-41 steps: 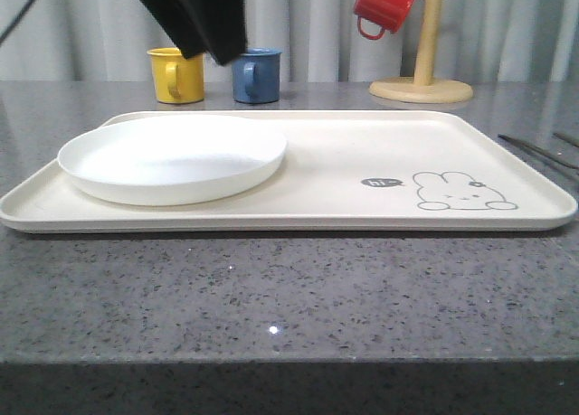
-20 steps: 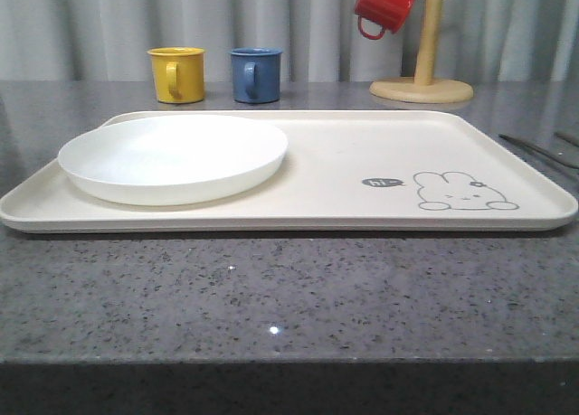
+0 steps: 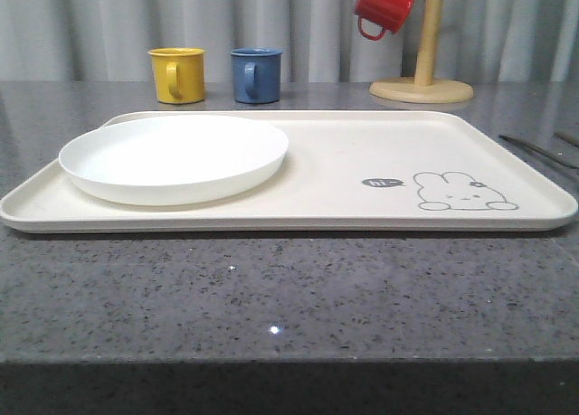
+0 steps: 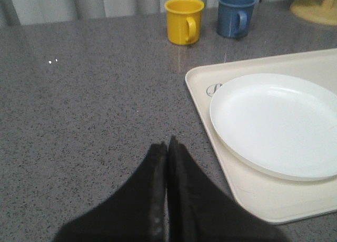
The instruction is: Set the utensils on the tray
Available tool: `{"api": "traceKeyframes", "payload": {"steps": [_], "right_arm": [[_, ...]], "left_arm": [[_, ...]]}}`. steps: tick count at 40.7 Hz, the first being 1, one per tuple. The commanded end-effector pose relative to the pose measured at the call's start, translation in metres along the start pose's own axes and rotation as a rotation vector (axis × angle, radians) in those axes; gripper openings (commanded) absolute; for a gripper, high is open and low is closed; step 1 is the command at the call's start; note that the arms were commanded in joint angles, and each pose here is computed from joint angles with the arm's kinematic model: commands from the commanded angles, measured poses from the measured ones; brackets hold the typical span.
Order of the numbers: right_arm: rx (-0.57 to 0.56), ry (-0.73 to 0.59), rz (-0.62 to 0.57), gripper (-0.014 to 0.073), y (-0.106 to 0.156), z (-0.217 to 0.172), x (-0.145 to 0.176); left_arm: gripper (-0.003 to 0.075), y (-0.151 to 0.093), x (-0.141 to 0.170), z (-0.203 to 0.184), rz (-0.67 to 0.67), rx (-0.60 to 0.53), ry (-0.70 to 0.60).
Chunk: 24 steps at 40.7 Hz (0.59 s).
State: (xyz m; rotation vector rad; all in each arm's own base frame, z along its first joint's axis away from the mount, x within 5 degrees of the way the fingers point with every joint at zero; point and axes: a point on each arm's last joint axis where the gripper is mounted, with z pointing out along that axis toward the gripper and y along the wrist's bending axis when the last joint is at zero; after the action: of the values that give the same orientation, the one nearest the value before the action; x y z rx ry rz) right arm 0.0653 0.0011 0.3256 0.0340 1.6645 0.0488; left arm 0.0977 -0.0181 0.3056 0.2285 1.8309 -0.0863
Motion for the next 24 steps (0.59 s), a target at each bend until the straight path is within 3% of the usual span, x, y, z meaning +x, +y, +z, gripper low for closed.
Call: {"api": "traceKeyframes", "payload": {"steps": [1, 12, 24], "right_arm": [[0.003, -0.101, -0.002, 0.0622, 0.0, -0.001, -0.018], [0.003, -0.101, -0.002, 0.0622, 0.0, -0.001, -0.018], [0.003, -0.101, -0.002, 0.0622, 0.0, -0.001, -0.018]], "left_arm": [[-0.0018, 0.0, -0.002, -0.02, -0.024, -0.016, -0.204], [-0.0018, -0.002, 0.013, -0.057, -0.02, -0.026, -0.385], [-0.0018, -0.002, 0.014, -0.059, -0.02, -0.026, -0.391]]}}
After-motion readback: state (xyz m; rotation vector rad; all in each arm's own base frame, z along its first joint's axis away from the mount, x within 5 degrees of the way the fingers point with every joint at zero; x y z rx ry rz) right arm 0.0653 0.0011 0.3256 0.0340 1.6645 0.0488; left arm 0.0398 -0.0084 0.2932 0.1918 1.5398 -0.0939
